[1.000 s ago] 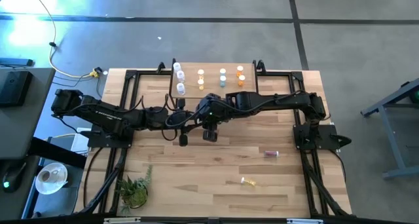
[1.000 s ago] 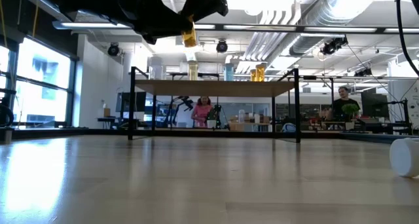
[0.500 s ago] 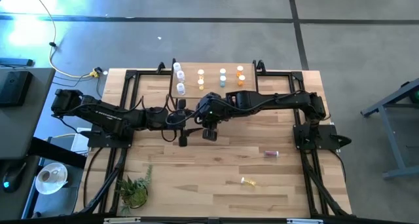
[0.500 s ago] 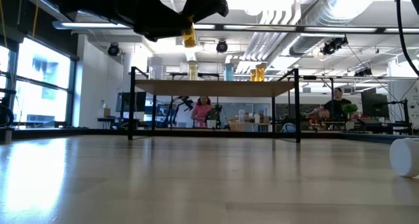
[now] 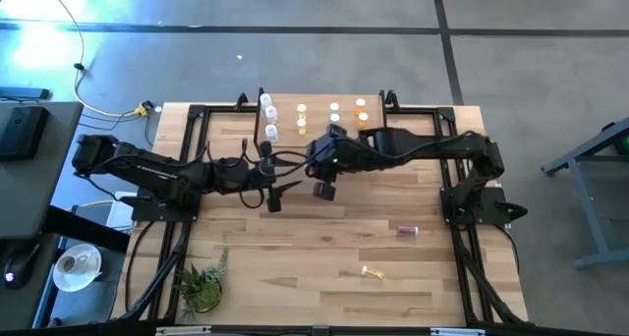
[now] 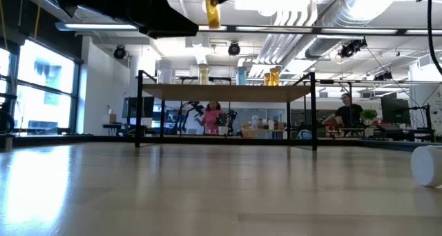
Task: Pick and place medicine bottles onto shelf by color
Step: Put the orange pill bottle on the shelf aligned with the other orange pill bottles
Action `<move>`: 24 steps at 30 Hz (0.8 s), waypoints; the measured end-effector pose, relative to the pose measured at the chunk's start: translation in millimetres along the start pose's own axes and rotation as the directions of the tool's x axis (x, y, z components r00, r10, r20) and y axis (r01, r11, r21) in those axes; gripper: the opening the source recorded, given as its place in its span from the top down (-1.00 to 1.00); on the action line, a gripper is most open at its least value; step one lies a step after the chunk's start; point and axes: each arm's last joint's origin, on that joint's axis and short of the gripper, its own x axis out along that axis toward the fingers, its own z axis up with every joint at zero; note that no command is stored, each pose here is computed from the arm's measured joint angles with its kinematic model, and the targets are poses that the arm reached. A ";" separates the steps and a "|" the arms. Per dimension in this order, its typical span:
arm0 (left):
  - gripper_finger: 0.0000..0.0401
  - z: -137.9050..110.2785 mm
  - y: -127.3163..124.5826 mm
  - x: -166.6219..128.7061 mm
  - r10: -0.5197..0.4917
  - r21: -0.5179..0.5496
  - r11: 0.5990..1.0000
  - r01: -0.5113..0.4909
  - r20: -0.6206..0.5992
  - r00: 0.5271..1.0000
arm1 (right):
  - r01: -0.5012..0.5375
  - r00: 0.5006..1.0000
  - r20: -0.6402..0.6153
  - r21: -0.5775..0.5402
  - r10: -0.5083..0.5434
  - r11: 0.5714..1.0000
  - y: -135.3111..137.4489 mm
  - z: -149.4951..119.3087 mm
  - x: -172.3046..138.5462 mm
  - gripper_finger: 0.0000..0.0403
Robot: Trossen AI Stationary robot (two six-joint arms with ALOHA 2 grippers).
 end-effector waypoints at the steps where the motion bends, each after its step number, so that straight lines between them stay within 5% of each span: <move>1: -0.07 1.2 0.9 -1.7 0.000 -0.001 1.000 0.000 0.003 1.000 | 0.020 1.000 0.011 0.003 -0.020 1.000 -1.9 0.6 -5.3 0.53; 13: -0.05 5.5 7.4 -18.3 -0.008 0.004 1.000 0.008 -0.028 1.000 | 0.241 0.966 0.089 0.024 -0.242 0.970 -25.1 -2.3 -71.1 0.53; 24: -0.05 4.3 7.7 -20.2 -0.014 0.008 1.000 0.014 -0.045 0.999 | 0.444 0.894 -0.114 0.105 -0.433 0.890 -35.2 -29.1 -86.0 0.53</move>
